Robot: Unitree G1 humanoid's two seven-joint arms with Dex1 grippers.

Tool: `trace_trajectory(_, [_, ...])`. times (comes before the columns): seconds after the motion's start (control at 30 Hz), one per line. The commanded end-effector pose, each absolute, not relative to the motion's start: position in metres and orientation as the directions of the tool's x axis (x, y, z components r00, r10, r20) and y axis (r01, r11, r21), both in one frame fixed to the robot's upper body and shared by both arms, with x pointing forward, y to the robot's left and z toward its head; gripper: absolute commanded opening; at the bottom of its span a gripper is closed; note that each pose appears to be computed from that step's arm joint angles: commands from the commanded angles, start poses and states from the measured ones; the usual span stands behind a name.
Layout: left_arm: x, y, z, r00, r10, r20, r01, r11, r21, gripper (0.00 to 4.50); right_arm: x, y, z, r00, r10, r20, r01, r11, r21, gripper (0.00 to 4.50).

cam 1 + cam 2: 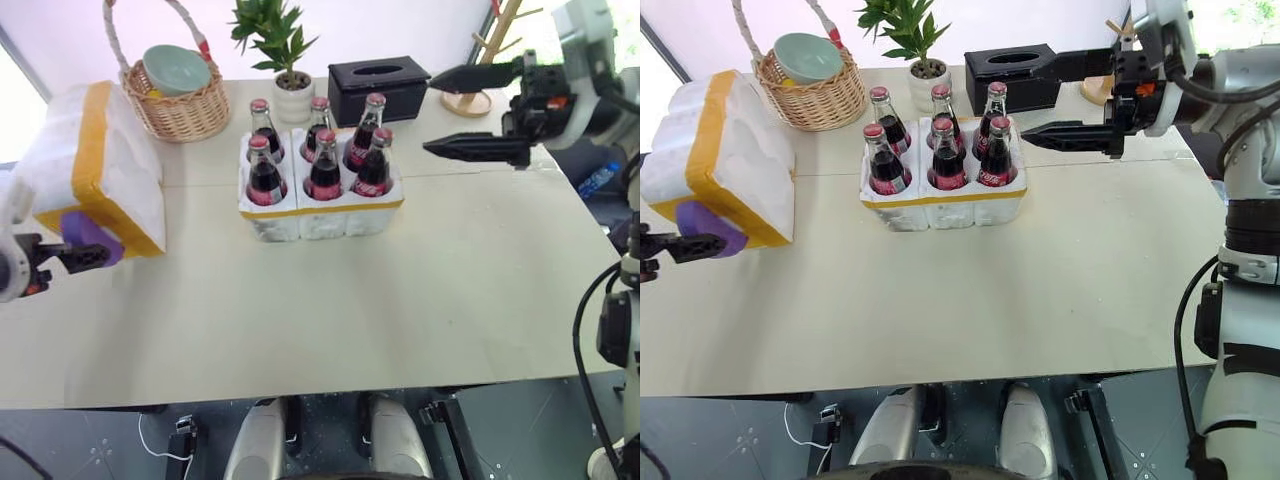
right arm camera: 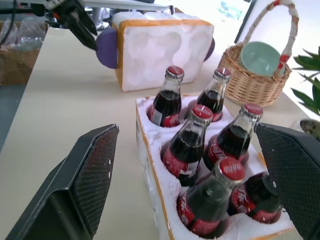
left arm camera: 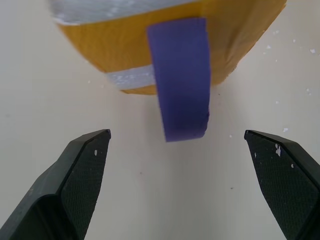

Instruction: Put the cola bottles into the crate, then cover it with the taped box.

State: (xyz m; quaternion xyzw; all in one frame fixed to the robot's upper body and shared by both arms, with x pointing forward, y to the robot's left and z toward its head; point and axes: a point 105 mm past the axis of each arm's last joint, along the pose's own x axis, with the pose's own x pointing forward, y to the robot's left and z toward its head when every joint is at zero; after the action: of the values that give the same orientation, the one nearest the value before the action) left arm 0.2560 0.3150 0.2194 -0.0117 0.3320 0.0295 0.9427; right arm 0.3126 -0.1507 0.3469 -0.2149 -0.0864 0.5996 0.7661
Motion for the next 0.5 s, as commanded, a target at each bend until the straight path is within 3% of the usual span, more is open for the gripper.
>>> trace_trajectory(0.03, [0.269, 0.319, 0.226, 0.793, 0.055, -0.607, -0.075, 0.997, -0.008, 4.5, 0.292, -0.145, 0.368, 0.238, 0.968, -0.081, -0.849, 0.167, -0.501, 4.46])
trace_trajectory(0.4, [0.298, 0.328, 0.222, 0.767, 0.033, -0.641, -0.081, 0.996, -0.046, 4.5, 0.288, -0.154, 0.362, 0.341, 0.939, -0.041, -0.82, 0.276, -0.502, 4.46])
trace_trajectory(0.5, [0.303, 0.328, 0.221, 0.765, 0.016, -0.643, -0.081, 0.994, -0.071, 3.7, 0.288, -0.156, 0.363, 0.36, 0.933, -0.025, -0.809, 0.299, -0.506, 4.5])
